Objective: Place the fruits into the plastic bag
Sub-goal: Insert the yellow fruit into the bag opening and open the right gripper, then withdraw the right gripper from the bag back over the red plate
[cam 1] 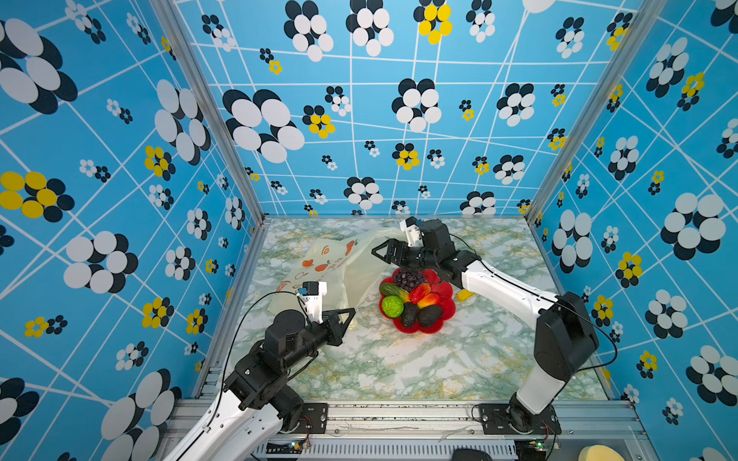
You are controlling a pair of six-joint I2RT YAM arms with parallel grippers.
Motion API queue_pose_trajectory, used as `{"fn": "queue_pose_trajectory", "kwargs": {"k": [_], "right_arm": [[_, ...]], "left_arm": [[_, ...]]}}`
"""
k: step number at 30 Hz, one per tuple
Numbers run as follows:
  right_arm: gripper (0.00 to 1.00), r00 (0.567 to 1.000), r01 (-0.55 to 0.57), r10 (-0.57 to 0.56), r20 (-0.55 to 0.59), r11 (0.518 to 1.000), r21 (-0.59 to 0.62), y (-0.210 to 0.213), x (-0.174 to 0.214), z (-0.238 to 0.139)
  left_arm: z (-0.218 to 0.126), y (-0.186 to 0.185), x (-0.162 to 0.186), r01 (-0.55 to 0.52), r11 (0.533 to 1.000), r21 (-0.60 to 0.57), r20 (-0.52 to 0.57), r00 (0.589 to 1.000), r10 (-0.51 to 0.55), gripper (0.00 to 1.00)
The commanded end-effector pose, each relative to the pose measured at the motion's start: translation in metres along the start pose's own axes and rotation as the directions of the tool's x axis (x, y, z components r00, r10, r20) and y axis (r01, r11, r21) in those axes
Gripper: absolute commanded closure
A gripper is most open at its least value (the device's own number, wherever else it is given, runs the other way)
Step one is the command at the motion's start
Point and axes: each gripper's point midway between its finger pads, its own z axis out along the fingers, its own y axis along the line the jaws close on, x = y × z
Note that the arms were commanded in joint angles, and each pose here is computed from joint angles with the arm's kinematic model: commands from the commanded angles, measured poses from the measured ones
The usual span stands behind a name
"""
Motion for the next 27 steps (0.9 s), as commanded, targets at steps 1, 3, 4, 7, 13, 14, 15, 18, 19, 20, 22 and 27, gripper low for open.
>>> {"fn": "queue_pose_trajectory", "kwargs": {"k": [1, 3, 4, 7, 13, 14, 15, 18, 19, 20, 22, 27], "right_arm": [[0.01, 0.996, 0.043, -0.039, -0.081, 0.998, 0.040, -0.001, 0.035, -0.022], [0.01, 0.991, 0.069, -0.063, -0.117, 0.996, 0.050, 0.005, 0.050, -0.035], [0.01, 0.987, 0.093, -0.085, -0.133, 0.994, 0.056, 0.009, 0.056, -0.043], [0.01, 0.980, 0.159, -0.144, -0.135, 0.981, 0.111, 0.013, 0.062, -0.068], [0.01, 0.952, 0.306, -0.300, -0.068, 0.905, 0.295, 0.002, 0.041, -0.119], [0.00, 0.946, 0.322, -0.319, -0.062, 0.894, 0.312, 0.000, 0.039, -0.123], [0.00, 0.942, 0.332, -0.331, -0.060, 0.886, 0.325, -0.002, 0.038, -0.126], [0.02, 0.935, 0.355, -0.333, -0.125, 0.865, 0.353, -0.014, 0.048, -0.124], [0.03, 0.933, 0.359, -0.322, -0.159, 0.858, 0.368, -0.021, 0.052, -0.122], [0.04, 0.930, 0.363, -0.308, -0.201, 0.850, 0.382, -0.028, 0.058, -0.120], [0.07, 0.925, 0.363, -0.273, -0.264, 0.839, 0.404, -0.041, 0.069, -0.115], [0.12, 0.896, 0.380, -0.203, -0.396, 0.811, 0.444, -0.069, 0.091, -0.102]], "left_arm": [[0.002, 0.001, -0.006, 0.014, 1.000, -0.010, 0.022, 1.000, -0.014, 1.00], [0.002, 0.002, -0.009, 0.013, 1.000, -0.021, 0.028, 1.000, -0.013, 1.00], [0.001, 0.003, -0.010, 0.014, 0.999, -0.032, 0.031, 0.999, -0.013, 1.00], [-0.001, 0.007, -0.011, 0.021, 0.998, -0.060, 0.040, 0.999, -0.019, 1.00], [0.000, 0.015, -0.010, 0.039, 0.995, -0.090, 0.047, 0.998, -0.035, 1.00], [0.000, 0.017, -0.009, 0.040, 0.994, -0.099, 0.044, 0.998, -0.036, 1.00], [0.000, 0.019, -0.008, 0.045, 0.993, -0.109, 0.043, 0.998, -0.041, 1.00], [0.001, 0.022, -0.005, 0.059, 0.991, -0.123, 0.029, 0.998, -0.056, 1.00], [0.002, 0.024, -0.003, 0.062, 0.989, -0.135, 0.023, 0.998, -0.059, 1.00], [0.001, 0.026, -0.003, 0.067, 0.987, -0.147, 0.021, 0.998, -0.064, 1.00], [0.001, 0.031, -0.001, 0.074, 0.983, -0.167, 0.020, 0.997, -0.072, 1.00], [0.003, 0.039, -0.001, 0.073, 0.976, -0.206, 0.026, 0.997, -0.070, 1.00]]}}
